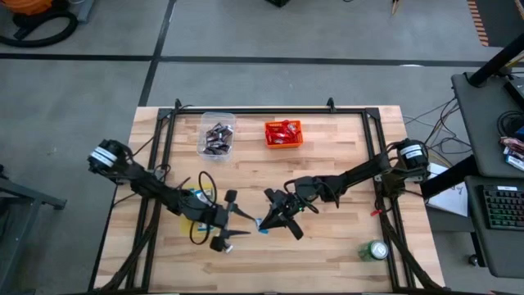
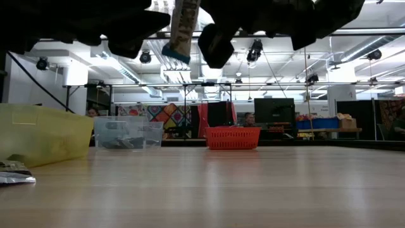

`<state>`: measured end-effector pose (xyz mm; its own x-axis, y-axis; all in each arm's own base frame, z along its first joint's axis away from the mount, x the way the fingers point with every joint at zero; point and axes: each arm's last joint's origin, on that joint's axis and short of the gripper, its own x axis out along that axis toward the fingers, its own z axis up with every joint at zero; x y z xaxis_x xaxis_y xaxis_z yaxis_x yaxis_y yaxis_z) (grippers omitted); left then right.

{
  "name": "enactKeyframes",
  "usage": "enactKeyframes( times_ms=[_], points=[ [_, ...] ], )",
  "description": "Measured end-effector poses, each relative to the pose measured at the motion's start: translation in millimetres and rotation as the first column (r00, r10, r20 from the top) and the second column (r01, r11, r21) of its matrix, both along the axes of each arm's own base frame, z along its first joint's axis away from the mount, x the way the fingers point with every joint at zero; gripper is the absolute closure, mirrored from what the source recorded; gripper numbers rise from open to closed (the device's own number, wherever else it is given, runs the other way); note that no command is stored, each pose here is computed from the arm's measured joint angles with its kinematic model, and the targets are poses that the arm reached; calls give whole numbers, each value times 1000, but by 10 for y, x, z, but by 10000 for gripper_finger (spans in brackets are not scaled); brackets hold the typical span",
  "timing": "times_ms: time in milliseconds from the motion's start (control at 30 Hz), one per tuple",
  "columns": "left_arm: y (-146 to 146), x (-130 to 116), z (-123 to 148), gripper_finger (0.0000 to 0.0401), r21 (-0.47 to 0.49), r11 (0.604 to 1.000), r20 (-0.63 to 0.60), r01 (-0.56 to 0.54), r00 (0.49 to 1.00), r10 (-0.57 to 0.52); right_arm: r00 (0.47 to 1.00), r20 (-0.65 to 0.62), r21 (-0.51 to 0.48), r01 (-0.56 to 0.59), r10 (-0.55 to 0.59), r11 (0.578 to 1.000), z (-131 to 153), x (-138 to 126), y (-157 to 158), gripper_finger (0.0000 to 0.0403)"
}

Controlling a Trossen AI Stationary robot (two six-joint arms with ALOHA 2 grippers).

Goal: Sort candy
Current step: Put the white candy into the yellow bin

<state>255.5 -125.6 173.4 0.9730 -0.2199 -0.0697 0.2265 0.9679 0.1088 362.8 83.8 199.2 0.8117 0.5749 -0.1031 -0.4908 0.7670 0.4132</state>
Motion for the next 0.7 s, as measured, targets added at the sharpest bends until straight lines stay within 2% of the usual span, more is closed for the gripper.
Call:
enactKeyframes(
  times_ms=[333,433,533,700],
  points=[
    [-47,150,-125,205,-18,1000,32,-11,999,11,998,64,-19,-14,15,1000,156,90,22,394],
    [-72,204,-122,214,-20,1000,34,-11,999,12,997,79,-22,-14,16,1000,193,108,26,394],
    [-79,218,-87,248,-26,1000,46,-11,999,12,996,83,-22,-14,15,1000,202,111,26,394],
    [-63,189,-75,350,-38,999,34,-16,999,18,996,85,-30,-3,5,1000,197,113,20,394]
  ],
)
